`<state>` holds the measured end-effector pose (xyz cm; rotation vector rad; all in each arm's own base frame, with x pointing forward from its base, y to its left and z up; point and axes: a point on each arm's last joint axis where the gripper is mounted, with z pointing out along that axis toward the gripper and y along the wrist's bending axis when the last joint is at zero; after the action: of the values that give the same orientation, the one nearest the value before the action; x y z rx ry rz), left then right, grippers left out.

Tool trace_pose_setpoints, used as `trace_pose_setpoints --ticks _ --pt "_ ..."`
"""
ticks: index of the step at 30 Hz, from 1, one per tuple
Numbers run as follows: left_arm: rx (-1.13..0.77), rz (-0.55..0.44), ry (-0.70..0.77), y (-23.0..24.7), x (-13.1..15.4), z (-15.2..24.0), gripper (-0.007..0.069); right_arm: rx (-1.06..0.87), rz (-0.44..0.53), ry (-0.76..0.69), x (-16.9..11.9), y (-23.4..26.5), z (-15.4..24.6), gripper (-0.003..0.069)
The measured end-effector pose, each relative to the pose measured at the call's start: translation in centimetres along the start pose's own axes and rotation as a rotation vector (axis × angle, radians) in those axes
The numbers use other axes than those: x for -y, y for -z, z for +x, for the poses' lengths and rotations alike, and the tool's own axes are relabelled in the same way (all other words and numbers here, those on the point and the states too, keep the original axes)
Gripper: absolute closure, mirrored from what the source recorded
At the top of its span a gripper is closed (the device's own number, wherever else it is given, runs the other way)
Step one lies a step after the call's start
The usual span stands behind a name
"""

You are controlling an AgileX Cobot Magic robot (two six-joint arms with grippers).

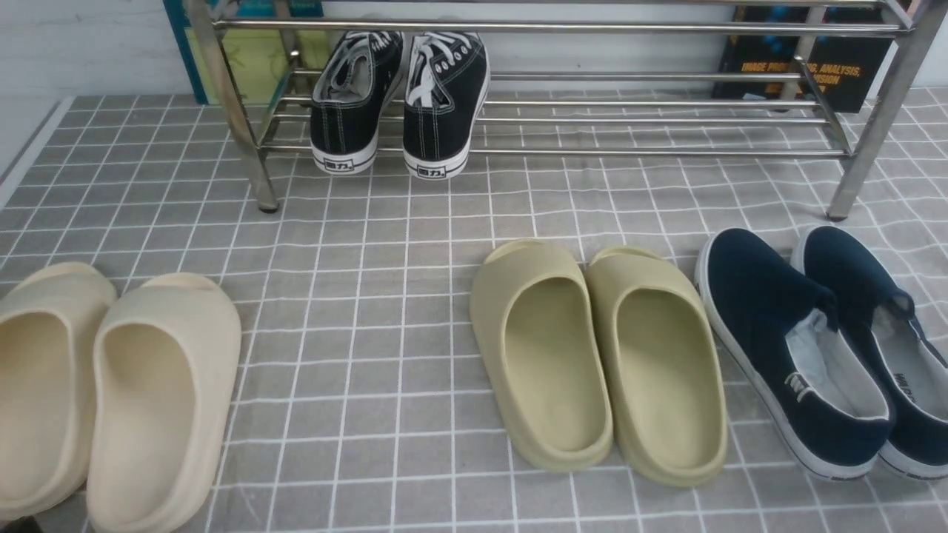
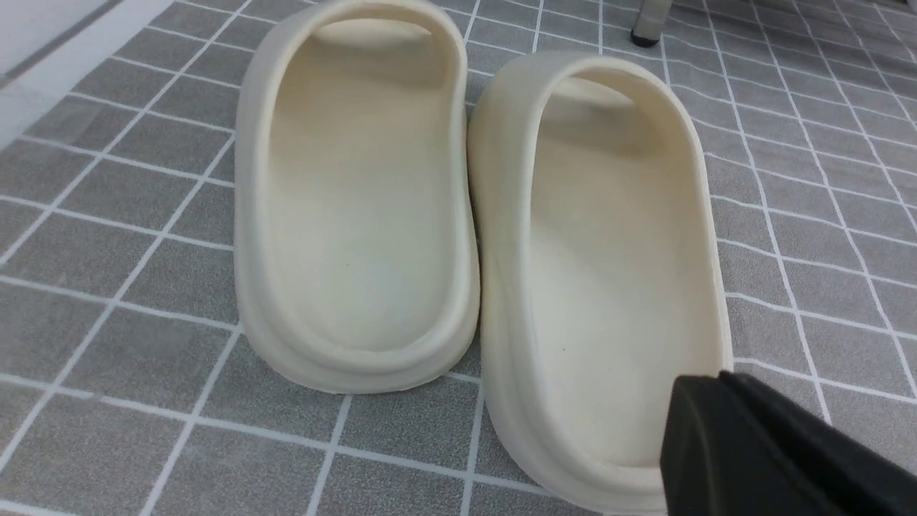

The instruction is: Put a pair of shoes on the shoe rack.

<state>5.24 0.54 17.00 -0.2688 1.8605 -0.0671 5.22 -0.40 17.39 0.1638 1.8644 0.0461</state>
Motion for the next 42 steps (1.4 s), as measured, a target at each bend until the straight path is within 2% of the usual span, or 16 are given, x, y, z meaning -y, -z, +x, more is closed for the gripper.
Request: trace_pose_setpoints --ticks 42 --pt "-0.007 -0.002 -0.021 0.0 -0.02 0.07 0.0638 0.0 0.0 0.0 0.0 0.0 0.0 0.0412"
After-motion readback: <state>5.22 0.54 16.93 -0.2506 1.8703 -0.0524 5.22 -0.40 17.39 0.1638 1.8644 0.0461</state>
